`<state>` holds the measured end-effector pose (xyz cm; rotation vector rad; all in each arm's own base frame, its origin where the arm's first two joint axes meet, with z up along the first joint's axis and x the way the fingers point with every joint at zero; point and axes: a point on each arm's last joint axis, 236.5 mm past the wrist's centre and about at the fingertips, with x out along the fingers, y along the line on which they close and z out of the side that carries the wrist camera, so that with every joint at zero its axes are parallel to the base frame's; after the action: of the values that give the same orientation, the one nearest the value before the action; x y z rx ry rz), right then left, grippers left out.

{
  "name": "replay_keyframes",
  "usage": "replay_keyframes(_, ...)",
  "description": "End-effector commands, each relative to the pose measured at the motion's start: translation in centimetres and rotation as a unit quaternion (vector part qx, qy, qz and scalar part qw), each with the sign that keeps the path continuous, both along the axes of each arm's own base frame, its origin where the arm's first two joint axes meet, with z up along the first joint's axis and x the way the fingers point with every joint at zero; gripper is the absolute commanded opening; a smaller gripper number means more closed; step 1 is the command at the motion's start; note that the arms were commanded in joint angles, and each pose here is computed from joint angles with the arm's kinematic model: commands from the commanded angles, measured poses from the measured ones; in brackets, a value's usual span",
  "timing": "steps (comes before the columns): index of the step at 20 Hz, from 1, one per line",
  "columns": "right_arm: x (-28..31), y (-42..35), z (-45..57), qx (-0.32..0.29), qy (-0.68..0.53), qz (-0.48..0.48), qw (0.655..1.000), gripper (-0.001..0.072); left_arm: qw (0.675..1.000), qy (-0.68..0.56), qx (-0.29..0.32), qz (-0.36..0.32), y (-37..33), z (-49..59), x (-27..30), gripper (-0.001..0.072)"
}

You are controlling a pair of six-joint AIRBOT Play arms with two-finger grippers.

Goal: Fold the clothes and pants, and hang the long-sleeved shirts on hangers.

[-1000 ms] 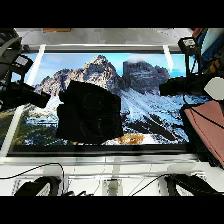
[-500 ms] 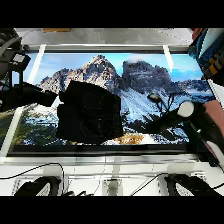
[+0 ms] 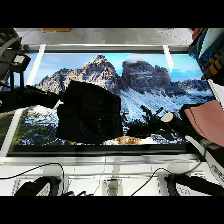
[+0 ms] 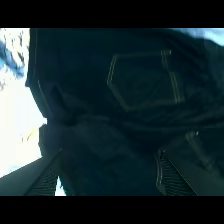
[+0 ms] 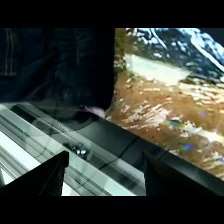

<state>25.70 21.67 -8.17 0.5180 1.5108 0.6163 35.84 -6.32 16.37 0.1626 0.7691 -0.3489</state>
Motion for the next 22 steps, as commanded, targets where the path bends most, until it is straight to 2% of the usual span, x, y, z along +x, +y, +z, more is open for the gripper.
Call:
replay_keyframes(1,0.8,1.2,-1.4,0.017,0.047,-0.004,0.999,0.0532,0.997,0.047,0.062,0.029,3.5,-2.8,-1.3,0.0691)
replay_keyframes(3,1.6,1.6,-1.4,0.024,0.054,0.000,0.998,0.0532,0.991,0.082,0.071,0.078,6.7,-5.2,-2.1,0.0677)
replay_keyframes(5,2.4,1.9,-1.7,0.025,0.055,-0.002,0.998,0.0529,0.982,0.130,0.065,0.120,9.6,-8.4,-3.8,0.0544)
replay_keyframes(10,3.0,2.5,-2.2,0.033,0.071,0.005,0.997,0.0525,0.941,0.274,0.026,0.199,13.6,-17.1,-11.0,0.0535)
replay_keyframes(13,2.5,3.4,-2.6,0.032,0.078,0.020,0.996,0.0486,0.929,0.316,-0.026,0.192,11.9,-20.1,-13.4,0.0535)
replay_keyframes(17,2.8,5.9,-3.0,0.024,0.050,0.035,0.998,0.0477,0.912,0.362,-0.067,0.181,9.6,-22.9,-15.3,0.0534)
replay_keyframes(19,3.5,6.8,-2.4,0.026,0.030,0.040,0.998,0.0356,0.908,0.371,-0.096,0.168,8.3,-23.4,-15.0,0.0534)
replay_keyframes(21,4.2,7.2,-1.8,0.030,0.018,0.043,0.998,0.0123,0.901,0.385,-0.117,0.160,7.5,-24.1,-14.8,0.0535)
replay_keyframes(22,4.4,7.4,-1.5,0.031,0.014,0.044,0.998,0.0037,0.897,0.392,-0.131,0.157,7.0,-24.5,-14.6,0.0535)
